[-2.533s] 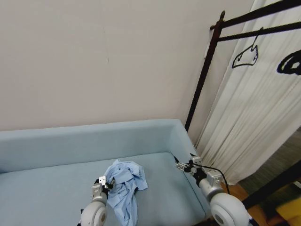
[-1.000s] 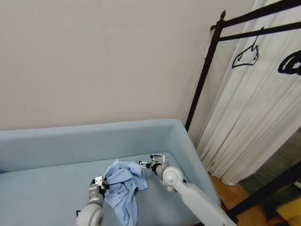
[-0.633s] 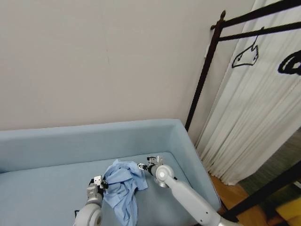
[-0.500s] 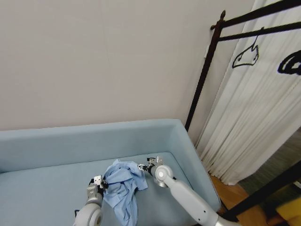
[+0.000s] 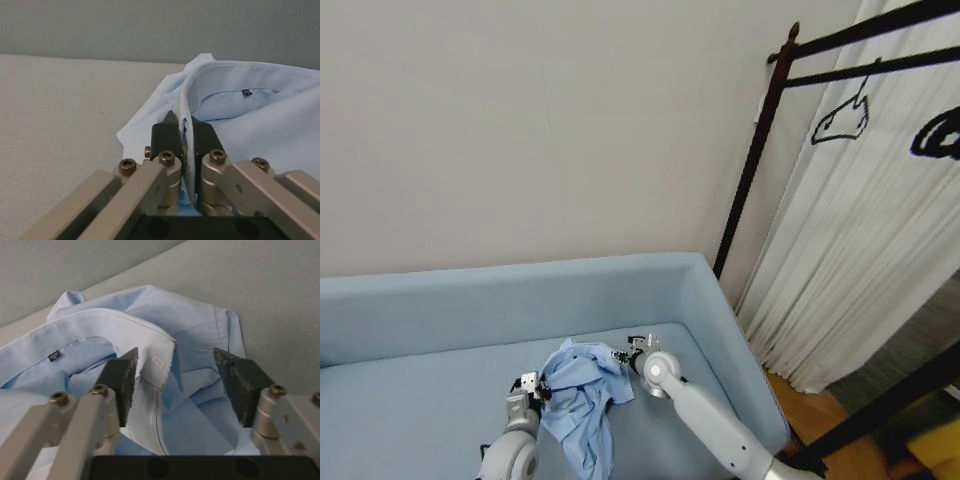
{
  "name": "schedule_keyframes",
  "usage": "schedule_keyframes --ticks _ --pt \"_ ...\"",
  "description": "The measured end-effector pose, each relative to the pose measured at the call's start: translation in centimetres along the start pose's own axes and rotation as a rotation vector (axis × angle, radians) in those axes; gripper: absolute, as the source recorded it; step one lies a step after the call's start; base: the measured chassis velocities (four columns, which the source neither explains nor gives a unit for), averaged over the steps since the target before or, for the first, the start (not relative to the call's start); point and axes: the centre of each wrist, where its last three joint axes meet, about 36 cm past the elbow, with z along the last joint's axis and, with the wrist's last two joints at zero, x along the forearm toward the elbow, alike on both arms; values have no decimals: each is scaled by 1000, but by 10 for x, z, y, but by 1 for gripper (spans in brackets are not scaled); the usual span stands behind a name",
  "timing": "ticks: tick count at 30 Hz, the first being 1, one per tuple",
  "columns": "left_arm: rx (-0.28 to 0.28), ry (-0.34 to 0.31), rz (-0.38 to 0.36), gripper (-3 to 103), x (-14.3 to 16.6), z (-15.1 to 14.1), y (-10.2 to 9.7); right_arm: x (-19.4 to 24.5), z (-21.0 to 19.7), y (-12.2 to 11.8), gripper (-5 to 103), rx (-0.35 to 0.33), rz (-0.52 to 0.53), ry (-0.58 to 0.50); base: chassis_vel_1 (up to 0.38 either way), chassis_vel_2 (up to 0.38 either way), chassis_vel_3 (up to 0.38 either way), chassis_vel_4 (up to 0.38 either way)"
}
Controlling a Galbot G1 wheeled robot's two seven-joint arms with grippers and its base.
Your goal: Pick up the clothes from the sofa and hang them on the clothes hanger.
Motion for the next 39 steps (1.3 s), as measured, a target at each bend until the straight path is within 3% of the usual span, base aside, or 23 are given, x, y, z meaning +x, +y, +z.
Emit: schedule_keyframes --ticks 7,10,12,15,27,33,36,37,39 --pt "0 -1 0 3 0 0 0 0 2 -2 30 7 8 -3 0 0 0 0" --pt "-1 -3 1 3 0 0 0 0 4 -4 14 19 14 -9 0 0 0 0" --pt "-1 -3 2 3 0 -1 0 0 4 -4 14 22 15 -12 0 0 0 0" --pt "-2 -6 7 3 0 -1 -1 1 4 -3 2 27 14 -24 0 0 0 0" --pt "0 -26 23 3 1 0 -1 5 5 3 0 72 12 -67 0 0 0 0" --pt "12 -106 73 3 3 -4 0 15 6 2 0 243 31 -205 0 0 0 0" --pt "14 -167 106 3 4 -18 -2 27 2 3 0 381 27 -322 0 0 0 0" --pt "14 -167 106 3 4 -18 -2 27 2 3 0 381 27 -322 0 0 0 0" --pt "12 -214 124 3 5 -33 -4 37 -6 7 0 447 22 -394 0 0 0 0"
